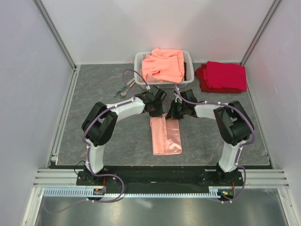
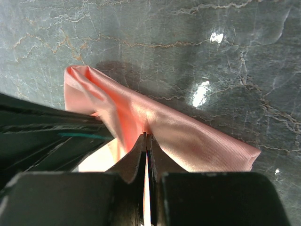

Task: Fold the napkin into a case and place the utensils inside
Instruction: Smooth out the 2/3-rectangle-folded napkin at the center of the board.

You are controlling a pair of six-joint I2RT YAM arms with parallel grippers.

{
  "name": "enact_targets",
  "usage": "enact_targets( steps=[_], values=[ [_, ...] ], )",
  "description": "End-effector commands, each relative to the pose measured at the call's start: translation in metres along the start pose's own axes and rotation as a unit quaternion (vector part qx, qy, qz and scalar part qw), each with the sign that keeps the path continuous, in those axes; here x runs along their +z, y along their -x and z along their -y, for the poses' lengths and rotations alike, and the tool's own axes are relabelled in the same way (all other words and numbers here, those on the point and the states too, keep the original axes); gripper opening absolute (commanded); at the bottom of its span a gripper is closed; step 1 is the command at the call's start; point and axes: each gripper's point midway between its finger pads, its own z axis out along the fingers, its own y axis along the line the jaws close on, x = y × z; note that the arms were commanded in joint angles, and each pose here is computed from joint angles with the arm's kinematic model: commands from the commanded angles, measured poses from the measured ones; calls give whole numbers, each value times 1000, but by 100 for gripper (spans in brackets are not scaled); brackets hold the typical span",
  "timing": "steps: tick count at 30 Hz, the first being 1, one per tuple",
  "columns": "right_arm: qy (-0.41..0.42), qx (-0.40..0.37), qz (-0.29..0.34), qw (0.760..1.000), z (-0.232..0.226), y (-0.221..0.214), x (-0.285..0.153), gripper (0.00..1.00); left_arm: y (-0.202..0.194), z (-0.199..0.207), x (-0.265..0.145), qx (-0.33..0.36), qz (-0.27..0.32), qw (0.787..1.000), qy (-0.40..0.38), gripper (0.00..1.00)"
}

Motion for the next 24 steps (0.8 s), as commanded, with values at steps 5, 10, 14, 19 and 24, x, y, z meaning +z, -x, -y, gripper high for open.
enact_targets(
  steps=[5, 10, 14, 19, 24],
  values=[
    [-16, -2, -4, 1000, 9, -3, 3, 6, 3, 9, 16, -11, 1, 1000, -1, 2],
    [-18, -11, 8, 1000, -2, 7, -12, 7, 3, 8, 18, -10, -1, 1000, 0, 2],
    [-62, -17, 21, 998, 0, 7, -41, 18, 2, 7, 19, -10, -3, 1000, 0, 2],
    [-9, -21, 12, 1000, -28, -27, -55, 24, 1, 9, 17, -7, -3, 1000, -6, 3],
    [41, -8, -12, 999, -52, -68, -44, 18, 0, 9, 18, -10, -3, 1000, -8, 3]
  ],
)
